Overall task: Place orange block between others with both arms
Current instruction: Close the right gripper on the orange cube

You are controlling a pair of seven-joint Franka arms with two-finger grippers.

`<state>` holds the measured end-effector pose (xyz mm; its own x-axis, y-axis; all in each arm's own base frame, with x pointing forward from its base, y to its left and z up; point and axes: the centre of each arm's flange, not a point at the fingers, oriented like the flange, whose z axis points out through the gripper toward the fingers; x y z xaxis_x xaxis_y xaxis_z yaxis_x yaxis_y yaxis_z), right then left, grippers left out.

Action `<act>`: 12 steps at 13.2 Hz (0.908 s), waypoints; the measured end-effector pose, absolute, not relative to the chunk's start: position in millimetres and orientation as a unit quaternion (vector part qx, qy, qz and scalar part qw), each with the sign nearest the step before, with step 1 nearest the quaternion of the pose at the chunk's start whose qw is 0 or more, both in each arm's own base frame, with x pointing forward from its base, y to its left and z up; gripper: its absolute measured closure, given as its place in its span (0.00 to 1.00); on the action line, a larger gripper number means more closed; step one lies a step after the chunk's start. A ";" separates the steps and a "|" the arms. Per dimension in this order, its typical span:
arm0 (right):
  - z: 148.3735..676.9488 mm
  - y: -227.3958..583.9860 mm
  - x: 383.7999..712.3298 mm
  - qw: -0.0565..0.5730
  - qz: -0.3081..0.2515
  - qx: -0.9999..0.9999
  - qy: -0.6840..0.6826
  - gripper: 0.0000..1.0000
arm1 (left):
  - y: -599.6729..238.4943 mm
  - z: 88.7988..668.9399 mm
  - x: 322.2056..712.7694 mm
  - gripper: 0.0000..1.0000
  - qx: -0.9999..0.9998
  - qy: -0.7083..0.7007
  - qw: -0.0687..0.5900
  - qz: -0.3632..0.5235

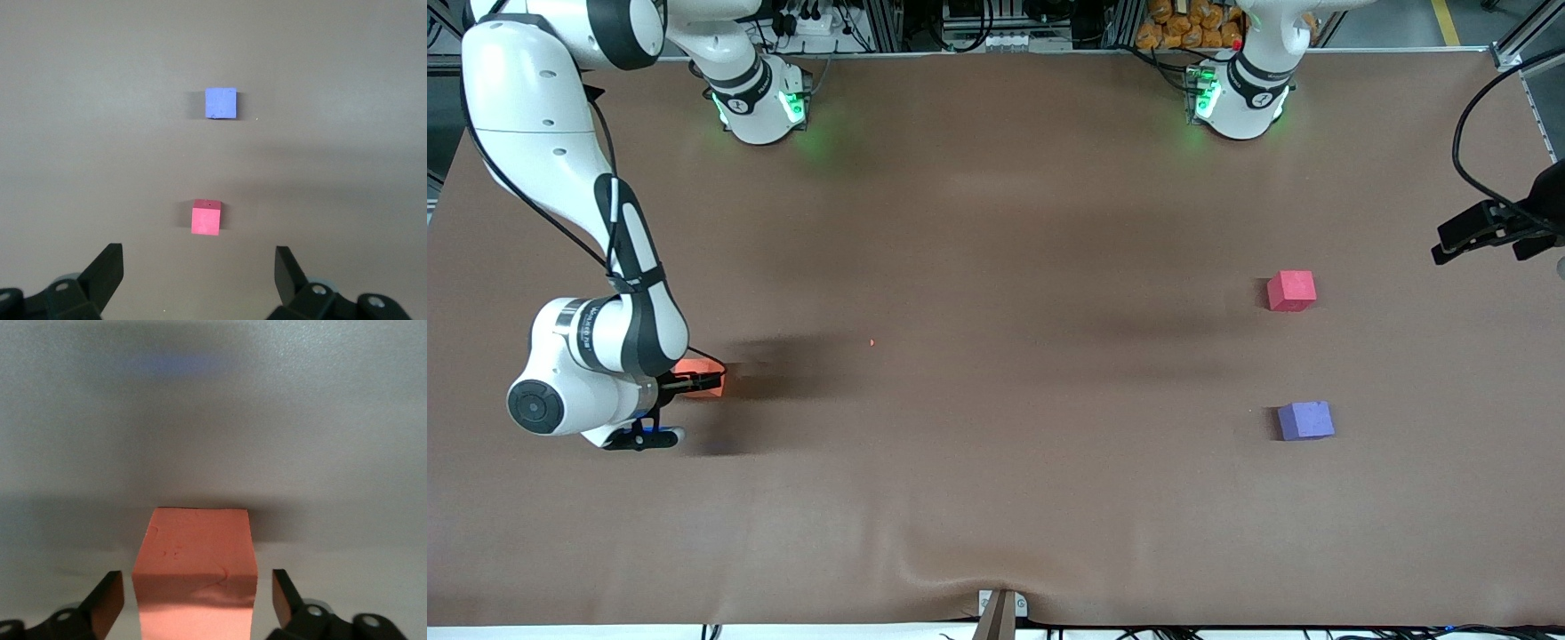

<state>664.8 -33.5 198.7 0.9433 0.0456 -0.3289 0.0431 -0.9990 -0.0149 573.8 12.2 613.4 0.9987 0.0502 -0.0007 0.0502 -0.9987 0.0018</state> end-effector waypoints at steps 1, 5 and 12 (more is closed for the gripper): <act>198.3 -32.3 664.7 0.004 0.167 -0.986 -0.023 0.19 | 11.5 610.1 575.5 0.00 1.000 0.024 0.001 -0.003; 200.7 -30.9 666.1 0.006 0.164 -0.986 -0.029 0.41 | 6.2 606.4 577.4 0.00 1.000 0.020 0.001 -0.006; 285.0 65.2 703.0 0.038 0.091 -0.993 -0.064 0.47 | 5.9 607.0 577.5 0.00 1.000 0.019 0.001 -0.006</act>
